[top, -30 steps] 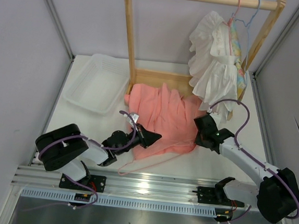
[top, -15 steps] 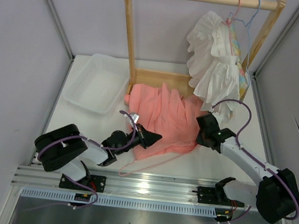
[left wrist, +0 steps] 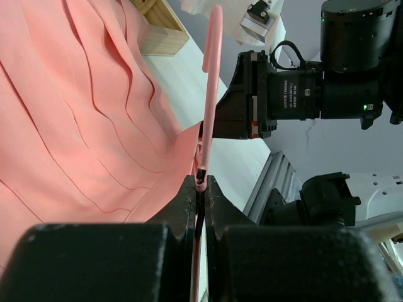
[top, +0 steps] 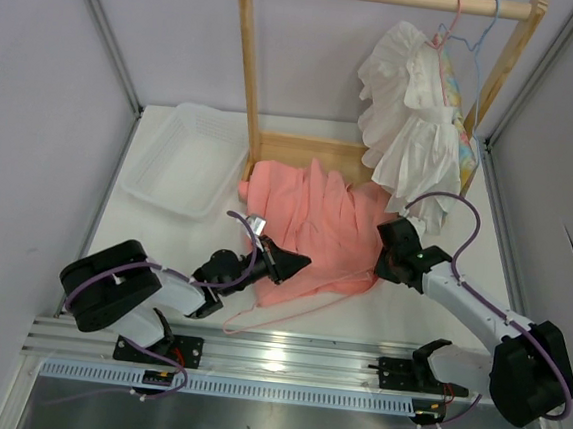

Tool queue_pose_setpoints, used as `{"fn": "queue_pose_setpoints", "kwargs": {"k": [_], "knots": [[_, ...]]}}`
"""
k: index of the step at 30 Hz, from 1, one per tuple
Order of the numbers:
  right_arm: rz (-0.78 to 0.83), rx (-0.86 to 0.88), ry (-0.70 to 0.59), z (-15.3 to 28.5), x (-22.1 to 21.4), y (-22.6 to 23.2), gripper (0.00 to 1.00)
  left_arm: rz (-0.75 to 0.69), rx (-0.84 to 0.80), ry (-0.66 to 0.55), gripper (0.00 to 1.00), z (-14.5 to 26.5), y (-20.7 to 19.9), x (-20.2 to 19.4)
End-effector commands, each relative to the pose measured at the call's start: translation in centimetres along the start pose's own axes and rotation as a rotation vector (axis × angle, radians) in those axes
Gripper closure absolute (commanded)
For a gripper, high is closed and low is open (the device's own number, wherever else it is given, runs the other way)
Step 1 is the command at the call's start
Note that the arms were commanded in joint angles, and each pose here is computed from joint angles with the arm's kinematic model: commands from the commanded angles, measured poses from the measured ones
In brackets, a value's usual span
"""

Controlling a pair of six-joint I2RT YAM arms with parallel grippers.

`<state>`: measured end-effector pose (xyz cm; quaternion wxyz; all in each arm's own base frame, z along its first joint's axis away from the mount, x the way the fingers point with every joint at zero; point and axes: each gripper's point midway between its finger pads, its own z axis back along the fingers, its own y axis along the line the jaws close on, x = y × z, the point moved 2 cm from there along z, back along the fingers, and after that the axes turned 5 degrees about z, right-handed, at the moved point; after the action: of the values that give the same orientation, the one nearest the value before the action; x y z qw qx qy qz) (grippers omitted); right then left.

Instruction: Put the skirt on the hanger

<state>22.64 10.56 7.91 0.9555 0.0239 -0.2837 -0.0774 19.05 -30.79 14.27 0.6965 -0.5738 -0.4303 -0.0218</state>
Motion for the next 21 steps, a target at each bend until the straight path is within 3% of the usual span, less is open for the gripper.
{"fn": "queue_pose_setpoints", "kwargs": {"k": [1,6,11,21], "knots": [[-0.001,-0.01,0.02,-0.3,-0.3,-0.1,0.78,-0.036,-0.392,-0.296,1.0,1.4,-9.1,6.8],[-0.015,-0.002,0.034,-0.5,-0.7,0.1,0.84,-0.041,-0.371,-0.305,1.0,1.5,-8.7,6.8],[-0.021,-0.012,0.029,0.1,-0.7,-0.3,0.73,-0.059,-0.371,-0.321,1.0,1.5,-8.8,7.1],[-0.035,-0.024,0.046,0.6,-1.7,-0.7,0.75,-0.068,-0.361,-0.332,1.0,1.7,-8.6,7.3]]}}
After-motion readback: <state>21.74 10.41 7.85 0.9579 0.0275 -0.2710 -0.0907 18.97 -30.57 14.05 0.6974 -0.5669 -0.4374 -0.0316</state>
